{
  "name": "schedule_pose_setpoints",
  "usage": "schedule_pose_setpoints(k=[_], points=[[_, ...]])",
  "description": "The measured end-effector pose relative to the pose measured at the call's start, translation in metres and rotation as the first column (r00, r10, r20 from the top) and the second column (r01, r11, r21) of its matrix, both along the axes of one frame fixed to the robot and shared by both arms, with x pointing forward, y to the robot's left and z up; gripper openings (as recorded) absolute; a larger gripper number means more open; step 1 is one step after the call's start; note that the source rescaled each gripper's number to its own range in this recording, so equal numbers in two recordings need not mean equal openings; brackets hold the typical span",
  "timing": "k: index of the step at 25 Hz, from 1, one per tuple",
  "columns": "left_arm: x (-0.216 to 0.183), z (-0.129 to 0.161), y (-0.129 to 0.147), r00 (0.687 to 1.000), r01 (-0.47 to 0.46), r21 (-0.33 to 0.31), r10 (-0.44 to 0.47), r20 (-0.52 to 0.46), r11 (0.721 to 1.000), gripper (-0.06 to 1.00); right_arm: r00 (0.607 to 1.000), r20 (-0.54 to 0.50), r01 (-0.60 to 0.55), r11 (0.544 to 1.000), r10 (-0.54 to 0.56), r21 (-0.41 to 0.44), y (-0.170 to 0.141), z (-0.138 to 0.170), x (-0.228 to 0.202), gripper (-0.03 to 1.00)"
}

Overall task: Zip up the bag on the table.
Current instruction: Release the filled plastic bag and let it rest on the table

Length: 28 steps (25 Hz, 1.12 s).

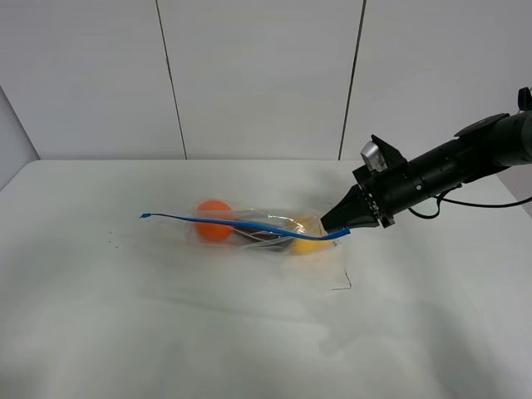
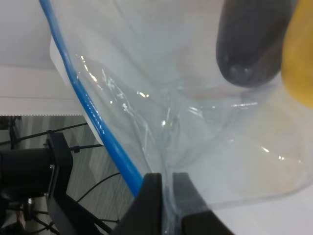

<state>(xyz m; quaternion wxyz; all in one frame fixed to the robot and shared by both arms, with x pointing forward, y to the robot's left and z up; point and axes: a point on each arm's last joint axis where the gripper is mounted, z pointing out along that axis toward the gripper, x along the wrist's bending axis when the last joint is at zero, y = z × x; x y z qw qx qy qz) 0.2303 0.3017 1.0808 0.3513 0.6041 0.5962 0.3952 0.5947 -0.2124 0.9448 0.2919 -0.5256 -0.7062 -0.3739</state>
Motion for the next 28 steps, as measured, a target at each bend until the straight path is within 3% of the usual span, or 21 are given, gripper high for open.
schedule_pose_setpoints(k=[4, 14, 19, 28], points=[[-0.012, -0.002, -0.002, 0.999, 0.010, -0.010, -0.009, 0.052, 1.000, 0.75, 1.000, 0.012, 0.000, 1.000, 0.000, 0.010, 0.000, 0.001, 0.001, 0.00], [-0.012, -0.012, -0.002, 1.000, 0.012, -0.016, -0.012, -0.009, 1.000, 0.74, 1.000, 0.017, 0.006, 1.000, -0.006, 0.024, 0.001, 0.002, 0.001, 0.00], [-0.004, -0.034, -0.001, 0.994, 0.007, -0.017, -0.009, -0.107, 1.000, 0.74, 1.000, 0.020, 0.004, 1.000, -0.004, 0.025, 0.001, 0.002, 0.001, 0.00], [-0.002, -0.039, 0.000, 0.992, -0.010, -0.010, 0.009, -0.127, 1.000, 0.73, 0.999, 0.032, -0.004, 1.000, 0.003, 0.026, 0.001, 0.002, 0.001, 0.00]])
